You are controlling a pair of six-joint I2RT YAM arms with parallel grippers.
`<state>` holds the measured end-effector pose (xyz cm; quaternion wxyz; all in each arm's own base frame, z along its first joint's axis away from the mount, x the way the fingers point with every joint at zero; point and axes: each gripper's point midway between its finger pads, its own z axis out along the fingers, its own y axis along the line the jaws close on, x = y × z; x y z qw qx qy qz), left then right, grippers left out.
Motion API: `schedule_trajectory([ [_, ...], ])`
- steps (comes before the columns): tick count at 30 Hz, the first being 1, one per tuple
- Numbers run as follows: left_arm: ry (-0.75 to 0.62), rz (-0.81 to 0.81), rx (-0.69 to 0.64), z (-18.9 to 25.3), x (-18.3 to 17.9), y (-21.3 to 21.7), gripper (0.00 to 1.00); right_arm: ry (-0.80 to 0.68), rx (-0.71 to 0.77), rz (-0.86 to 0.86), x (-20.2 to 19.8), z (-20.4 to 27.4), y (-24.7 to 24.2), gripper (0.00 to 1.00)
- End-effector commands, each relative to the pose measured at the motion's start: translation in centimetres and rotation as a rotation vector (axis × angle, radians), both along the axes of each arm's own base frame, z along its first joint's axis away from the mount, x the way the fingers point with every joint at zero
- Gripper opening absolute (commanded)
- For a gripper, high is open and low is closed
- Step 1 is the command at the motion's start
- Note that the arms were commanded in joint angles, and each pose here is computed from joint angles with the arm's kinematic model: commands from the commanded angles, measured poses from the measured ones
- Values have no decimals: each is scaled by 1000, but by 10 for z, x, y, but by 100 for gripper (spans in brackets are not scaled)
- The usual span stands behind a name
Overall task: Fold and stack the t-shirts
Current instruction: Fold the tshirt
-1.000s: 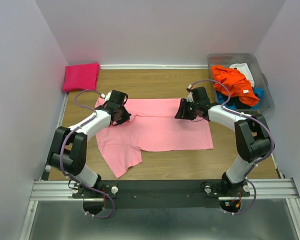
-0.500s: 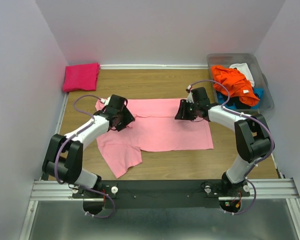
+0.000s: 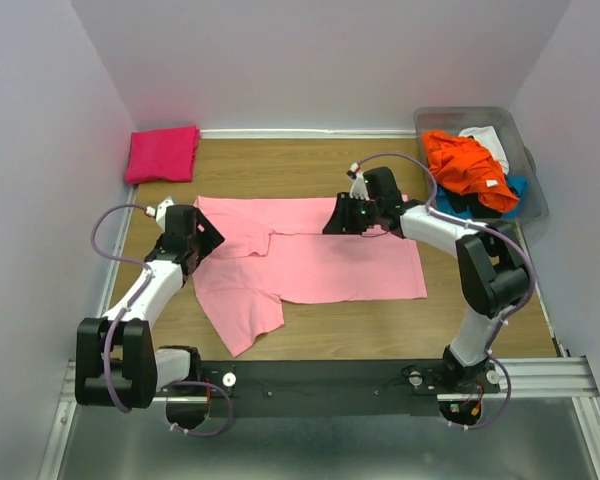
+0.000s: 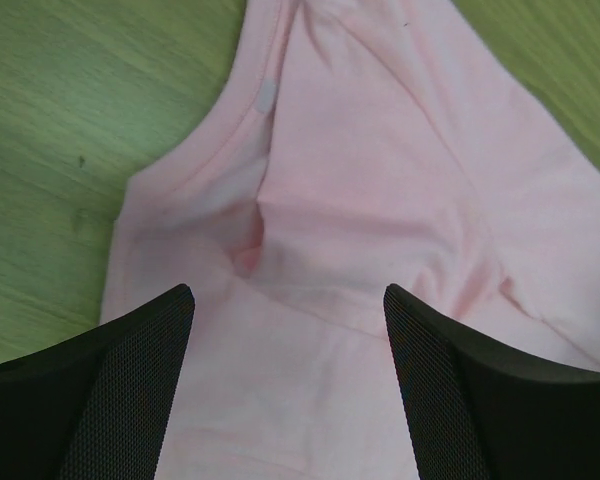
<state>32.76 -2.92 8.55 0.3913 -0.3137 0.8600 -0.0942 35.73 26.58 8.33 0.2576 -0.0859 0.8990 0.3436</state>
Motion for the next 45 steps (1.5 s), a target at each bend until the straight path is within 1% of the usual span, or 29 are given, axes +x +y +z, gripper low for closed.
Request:
schedule_trajectory([
  [1, -58, -120, 4, -3, 12, -1, 85, 37, 147, 83, -3, 5, 59, 42],
  [4, -48, -140, -13, -13, 9, -1, 85, 65, 209, 95, -2, 7, 85, 42],
  [6, -60, -157, -21, -14, 10, -4, 85, 80, 248, 108, -3, 1, 104, 41],
  [7, -71, -149, -31, -14, 10, 1, 85, 111, 281, 98, -4, 2, 112, 41],
  [8, -96, -151, -28, -12, 13, 2, 85, 107, 304, 106, -5, -1, 122, 41],
  [9, -101, -158, -29, -12, 13, 1, 85, 134, 322, 86, -5, -4, 127, 40],
  [12, -131, -192, -10, -8, 17, 0, 85, 153, 368, 87, -6, -7, 139, 39],
  [15, -120, -225, 2, -12, 18, -1, 85, 210, 372, 94, -12, -23, 149, 39],
  [22, -99, -299, -22, -22, 20, -12, 85, 240, 383, 114, -16, -32, 166, 39],
  [29, -60, -323, -48, -32, 19, -17, 85, 270, 382, 119, -18, -45, 179, 39],
  [37, -68, -349, -64, -31, 21, -22, 84, 299, 382, 132, -22, -55, 188, 39],
  [41, -62, -372, -81, -34, 23, -26, 81, 307, 383, 137, -23, -57, 192, 38],
  [43, -54, -389, -86, -36, 22, -29, 75, 313, 384, 133, -22, -59, 193, 38],
  [45, -51, -398, -95, -37, 21, -31, 72, 313, 387, 137, -23, -58, 194, 38],
])
